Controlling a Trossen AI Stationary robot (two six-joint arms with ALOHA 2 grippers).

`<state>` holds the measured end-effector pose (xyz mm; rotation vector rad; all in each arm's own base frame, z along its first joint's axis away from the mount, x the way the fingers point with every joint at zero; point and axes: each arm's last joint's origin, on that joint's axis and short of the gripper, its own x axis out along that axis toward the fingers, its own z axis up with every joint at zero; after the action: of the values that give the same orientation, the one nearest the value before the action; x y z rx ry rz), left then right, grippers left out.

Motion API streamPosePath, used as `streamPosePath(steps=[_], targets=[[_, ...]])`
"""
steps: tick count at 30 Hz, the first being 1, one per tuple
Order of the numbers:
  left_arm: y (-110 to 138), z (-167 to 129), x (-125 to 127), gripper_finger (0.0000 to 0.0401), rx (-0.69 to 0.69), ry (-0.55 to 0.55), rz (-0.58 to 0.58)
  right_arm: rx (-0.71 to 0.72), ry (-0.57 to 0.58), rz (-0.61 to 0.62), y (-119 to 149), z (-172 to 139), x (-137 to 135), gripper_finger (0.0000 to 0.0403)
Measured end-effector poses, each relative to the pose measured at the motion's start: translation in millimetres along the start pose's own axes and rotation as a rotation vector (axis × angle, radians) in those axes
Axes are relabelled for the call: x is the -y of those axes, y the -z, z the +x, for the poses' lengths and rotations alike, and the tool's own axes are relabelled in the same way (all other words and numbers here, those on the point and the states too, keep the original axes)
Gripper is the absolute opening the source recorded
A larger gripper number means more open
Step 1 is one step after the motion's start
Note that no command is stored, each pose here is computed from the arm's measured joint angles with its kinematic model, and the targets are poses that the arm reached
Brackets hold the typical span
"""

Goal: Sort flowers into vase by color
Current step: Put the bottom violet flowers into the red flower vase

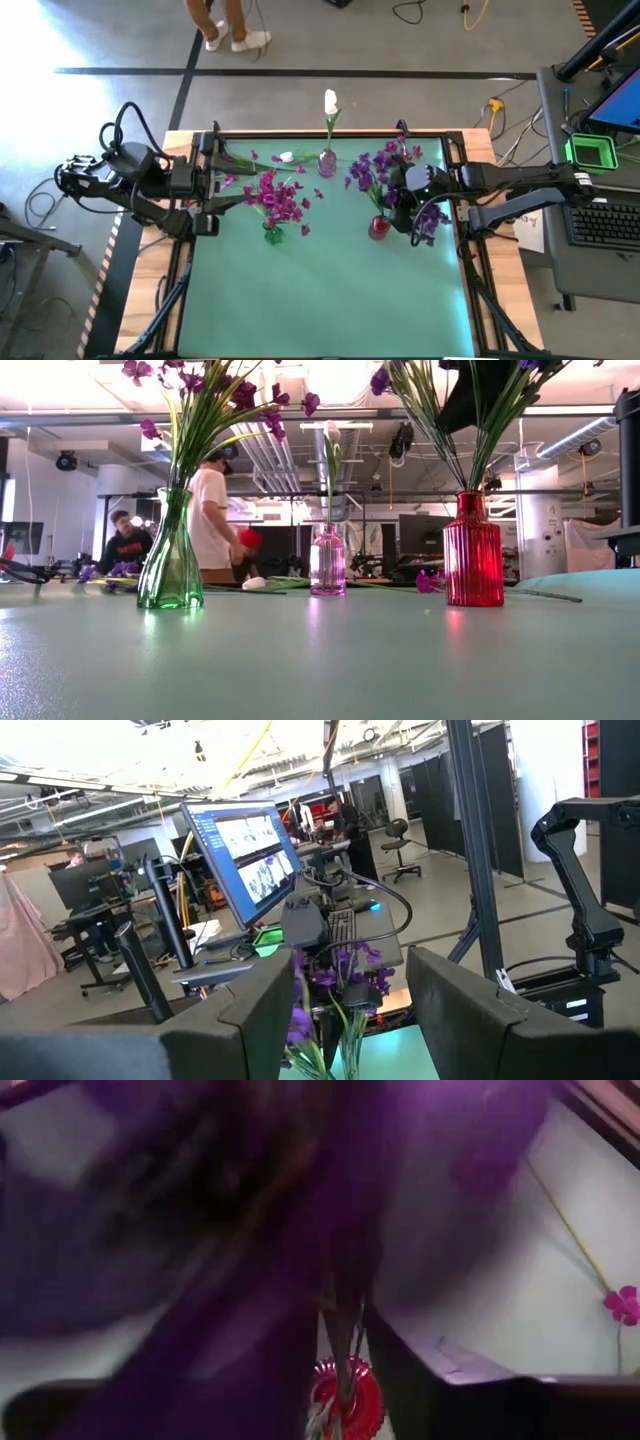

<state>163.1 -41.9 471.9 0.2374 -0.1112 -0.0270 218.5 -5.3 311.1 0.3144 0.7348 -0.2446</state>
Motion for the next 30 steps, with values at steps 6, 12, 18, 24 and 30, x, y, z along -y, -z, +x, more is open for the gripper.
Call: streamPosePath(steps=[6,12,18,24,30], targets=[[0,0,0,0.0181,0.0,0.0,0.0,0.0,0.007,0.011,-6,-9,-1,0.0166],[1,0,0,0.0181,-0.005,0.001,0.001,0.004,0.06,0.031,-21,-36,-2,0.0213],[5,3,2,0.0181,-0.025,0.005,0.006,0.059,0.038,0.023,-41,-68,-6,0.0225],[6,5,3,0.0181,-0.03,0.005,0.007,0.205,0.105,-0.003,-63,-102,-8,0.0226],[7,6,4,0.0181,-0.034,0.007,0.009,0.364,0.108,-0.07,-89,-117,-15,0.0226]])
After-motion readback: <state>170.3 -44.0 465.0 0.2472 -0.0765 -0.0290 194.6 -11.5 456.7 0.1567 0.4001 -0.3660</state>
